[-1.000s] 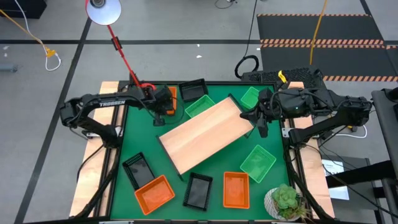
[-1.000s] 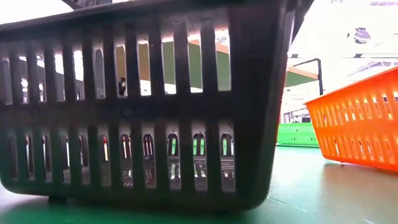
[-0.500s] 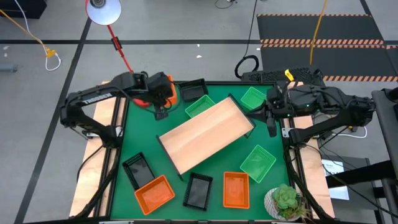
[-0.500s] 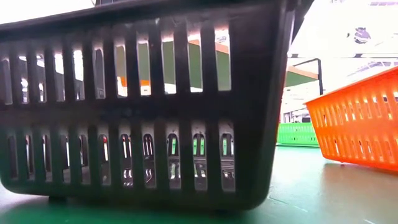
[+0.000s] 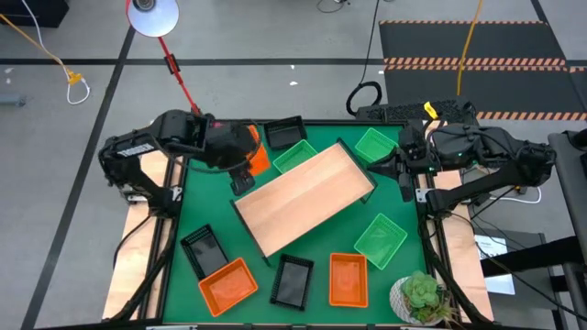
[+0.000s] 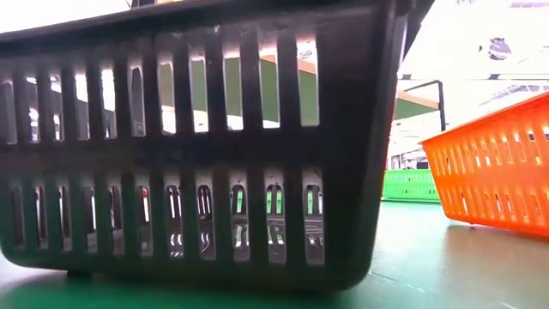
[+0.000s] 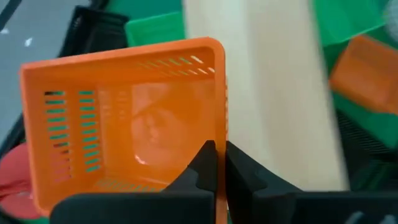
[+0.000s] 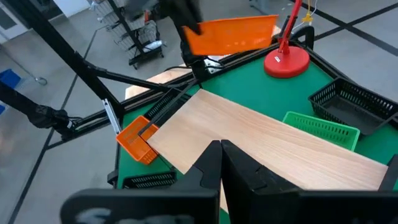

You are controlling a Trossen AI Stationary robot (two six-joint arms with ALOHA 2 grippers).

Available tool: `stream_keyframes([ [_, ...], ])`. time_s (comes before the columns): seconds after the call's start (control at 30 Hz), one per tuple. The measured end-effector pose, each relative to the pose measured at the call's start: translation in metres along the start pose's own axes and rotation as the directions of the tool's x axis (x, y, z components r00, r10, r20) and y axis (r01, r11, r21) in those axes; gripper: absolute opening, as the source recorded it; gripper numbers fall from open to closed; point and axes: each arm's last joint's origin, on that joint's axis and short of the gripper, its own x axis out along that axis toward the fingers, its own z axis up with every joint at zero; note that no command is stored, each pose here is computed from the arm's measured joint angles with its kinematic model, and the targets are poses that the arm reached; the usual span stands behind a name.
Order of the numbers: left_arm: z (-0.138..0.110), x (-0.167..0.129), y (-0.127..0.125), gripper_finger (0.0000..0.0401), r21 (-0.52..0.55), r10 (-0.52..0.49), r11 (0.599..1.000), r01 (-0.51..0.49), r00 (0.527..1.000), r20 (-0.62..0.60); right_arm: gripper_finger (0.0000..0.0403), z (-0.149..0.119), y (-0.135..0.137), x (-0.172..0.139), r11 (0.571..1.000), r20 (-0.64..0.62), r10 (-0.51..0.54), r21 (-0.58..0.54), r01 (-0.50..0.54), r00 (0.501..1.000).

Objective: Stack baskets on shelf by color
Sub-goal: Put the top orange bin on the shelf

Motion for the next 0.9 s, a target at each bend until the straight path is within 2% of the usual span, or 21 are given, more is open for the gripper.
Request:
stream_keyframes([
  [0.2, 0.008, 0.022, -0.042, 0.001, -0.079, -0.024, 0.997, 0.021, 0.999, -0.04, 0.0, 0.0, 0.0, 0.0, 1.0, -0.003, -0.001, 0.023, 0.001, 1.0],
  [0.27, 0.006, 0.024, -0.052, 0.001, -0.095, -0.049, 0.995, 0.044, 0.997, -0.053, 0.0, 0.0, 0.0, 0.0, 1.0, -0.003, -0.001, 0.024, 0.001, 1.0],
  [0.47, -0.001, 0.044, -0.08, 0.0008, -0.167, -0.05, 0.986, 0.031, 0.992, -0.114, 0.0, 0.0, 0.0, 0.0, 1.0, -0.003, -0.001, 0.023, 0.001, 1.0],
  [0.6, -0.01, 0.039, -0.092, 0.001, -0.173, -0.063, 0.984, 0.043, 0.991, -0.116, 0.0, 0.0, 0.0, 0.0, 1.0, -0.003, -0.002, 0.011, 0.002, 1.0],
  [0.9, -0.021, 0.054, -0.119, 0.0012, -0.138, -0.023, 0.99, 0.008, 0.994, -0.109, 0.0, 0.0, 0.0, 0.0, 1.0, -0.003, -0.002, -0.009, 0.002, 1.0],
])
